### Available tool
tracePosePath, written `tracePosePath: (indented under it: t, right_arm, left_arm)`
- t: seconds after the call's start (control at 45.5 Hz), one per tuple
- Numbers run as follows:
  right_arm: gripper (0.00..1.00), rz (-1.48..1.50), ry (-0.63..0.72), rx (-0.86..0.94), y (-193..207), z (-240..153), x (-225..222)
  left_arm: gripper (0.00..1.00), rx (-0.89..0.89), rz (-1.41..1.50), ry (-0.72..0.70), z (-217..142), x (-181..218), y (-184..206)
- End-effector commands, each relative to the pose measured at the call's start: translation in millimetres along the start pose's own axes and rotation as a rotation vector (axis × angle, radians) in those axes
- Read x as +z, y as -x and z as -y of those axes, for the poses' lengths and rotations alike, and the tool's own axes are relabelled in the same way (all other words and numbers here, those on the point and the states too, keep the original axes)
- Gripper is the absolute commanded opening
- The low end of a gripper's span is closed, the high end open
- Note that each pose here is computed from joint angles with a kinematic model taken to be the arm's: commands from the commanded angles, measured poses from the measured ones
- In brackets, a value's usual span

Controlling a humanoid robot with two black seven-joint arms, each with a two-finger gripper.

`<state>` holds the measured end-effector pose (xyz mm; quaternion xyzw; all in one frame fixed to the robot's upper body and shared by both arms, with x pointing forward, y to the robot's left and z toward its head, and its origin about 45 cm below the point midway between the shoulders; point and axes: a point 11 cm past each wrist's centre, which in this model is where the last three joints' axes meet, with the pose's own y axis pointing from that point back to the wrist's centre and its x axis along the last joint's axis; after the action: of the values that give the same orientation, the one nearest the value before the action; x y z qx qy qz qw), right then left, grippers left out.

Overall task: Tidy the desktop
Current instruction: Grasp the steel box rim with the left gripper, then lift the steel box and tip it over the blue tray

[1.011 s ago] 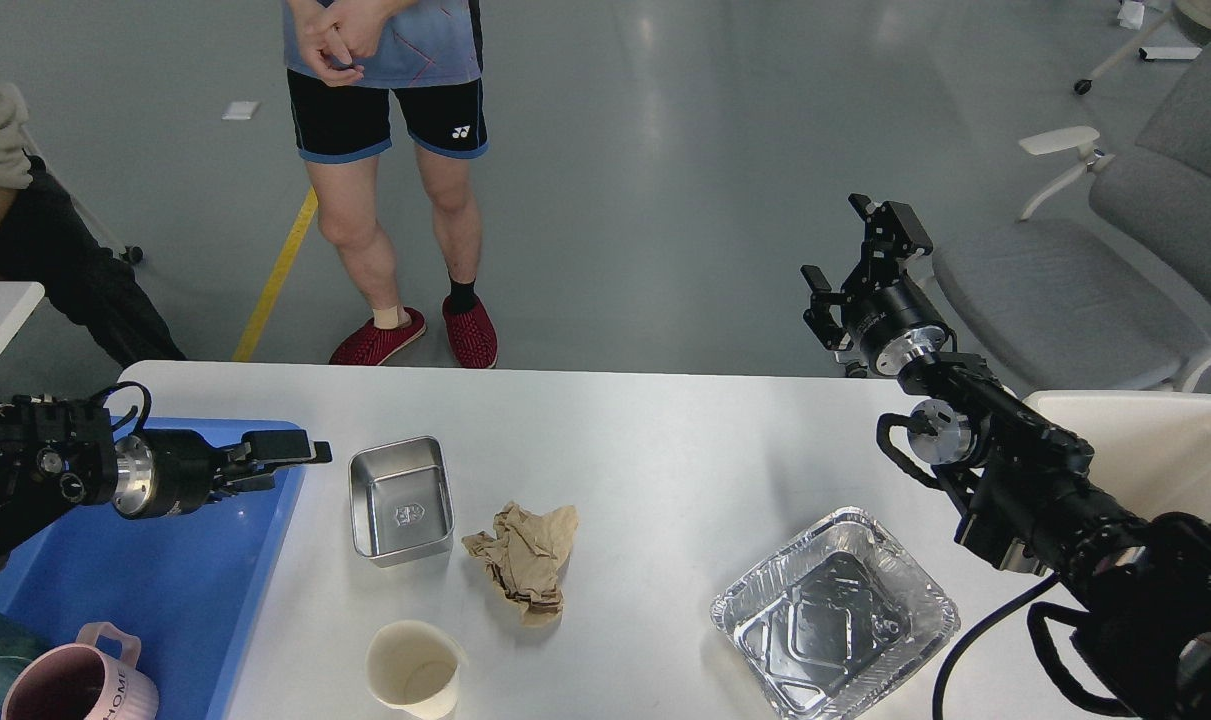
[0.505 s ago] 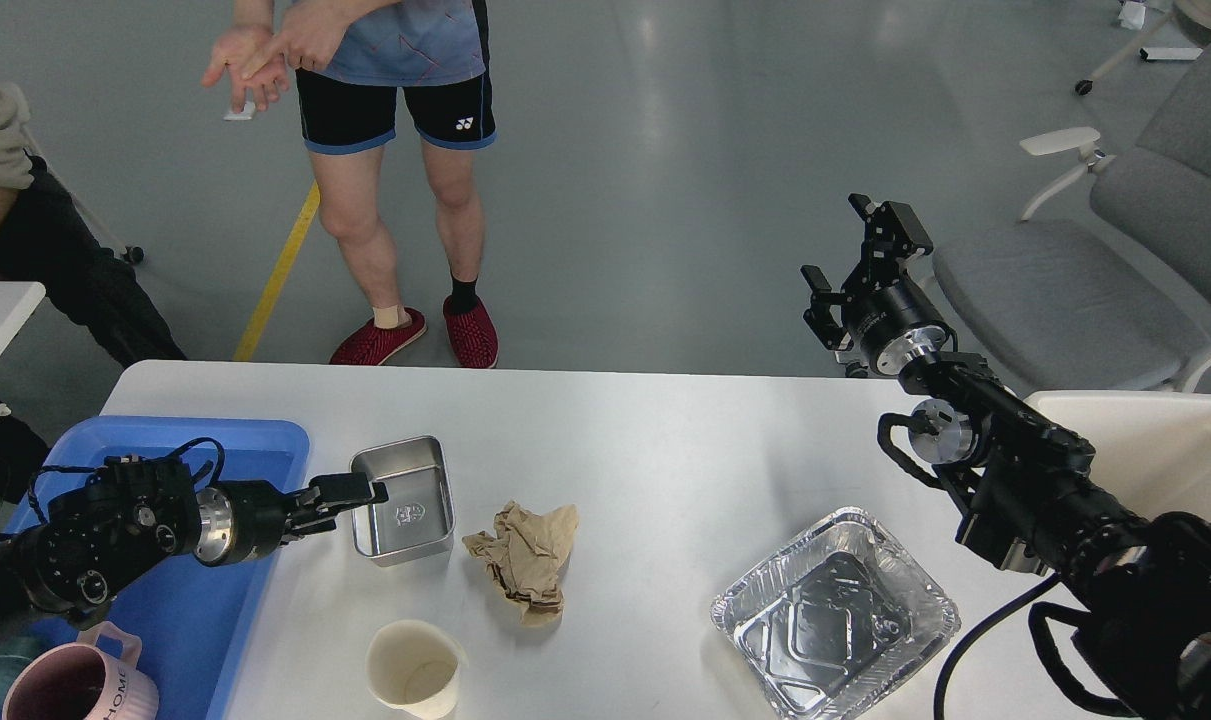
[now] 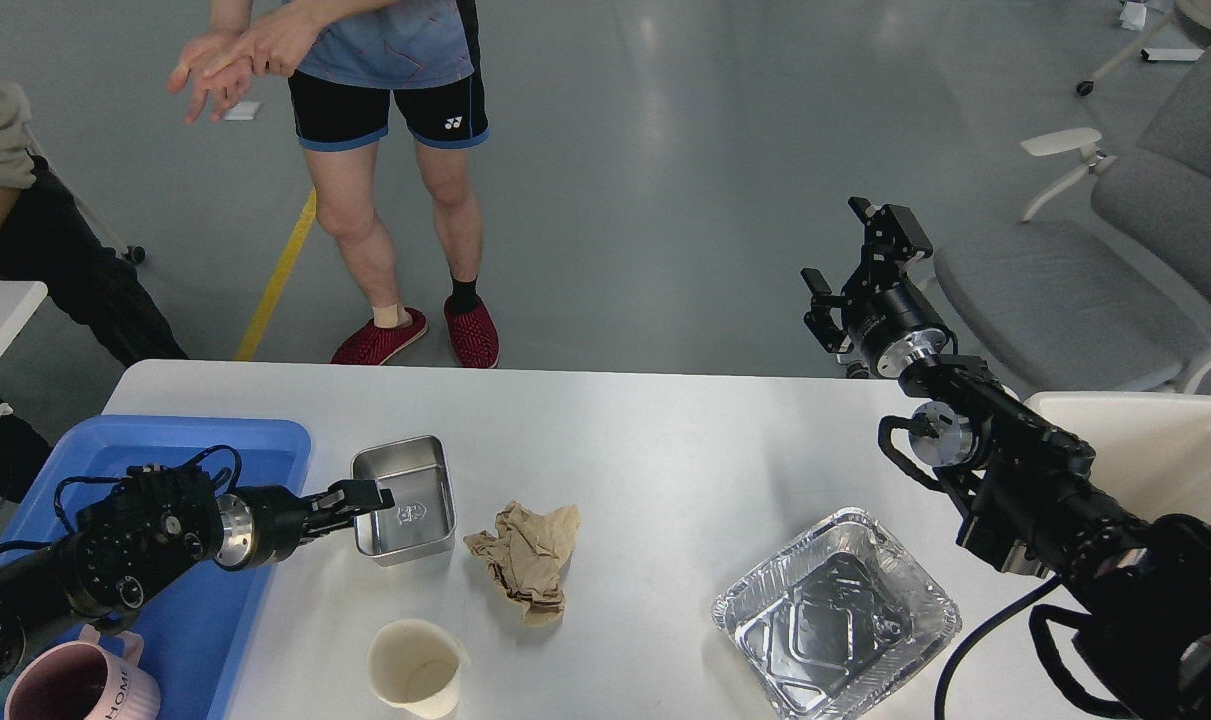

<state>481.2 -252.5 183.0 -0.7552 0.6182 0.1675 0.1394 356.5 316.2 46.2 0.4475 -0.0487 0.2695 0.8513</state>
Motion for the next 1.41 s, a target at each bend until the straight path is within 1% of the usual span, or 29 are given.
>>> tracePosePath:
  t: [0.0,0.154,0.176,0.22,0.264,0.33,0.549,0.747,0.989,1.187,1.384]
  right_arm:
    - [1.0,-0.002,0.001,-0.001,0,0,0]
    - [1.0,-0.001,0.001,0.001,-1,0,0]
    - [1.0,-0.004,0.001,0.001,-1,0,0]
    - [1.0,-0.003,0.001,0.0,-1,0,0]
    - [1.0,-0.002,0.002,0.0,-1,0,0]
    - [1.0,-0.004,0.001,-0.001,-1,0,0]
    - [1.0,-0.004,0.002,0.001,-1,0,0]
    - [1.0,-0.004,0.001,0.003,-1,0,0]
    - [1.0,-0.002,0.001,-0.001,0,0,0]
    - [1.0,-0.003,0.002,0.002,-1,0,0]
    - [1.0,-0.002,0.003,0.001,-1,-1,1]
  left_arm:
    - [0.51,-0.004,-0.001,-0.004,3,1,3]
    - [0.41,-0.003,-0.001,-0.002,3,2,2]
    - [0.38,-0.003,0.0,-0.003,3,1,2]
    - [0.29,-0.007,0.0,-0.003,3,2,2]
    - [0.22,-0.008,-0.002,-0.002,3,2,2]
    - [0.19,-0.01,-0.002,0.0,3,2,2]
    - [0.01,-0.013,0.005,-0.009,2,1,1]
    - [0.0,-0.021,0.027,-0.03,-1,-4,0]
    - [0.0,-0.008,0.042,-0.034,-7,-3,-12]
    - [0.0,0.02,0.07,-0.042,-17,2,-33]
    - [0.0,-0.005,0.097,-0.057,-27,4,-45]
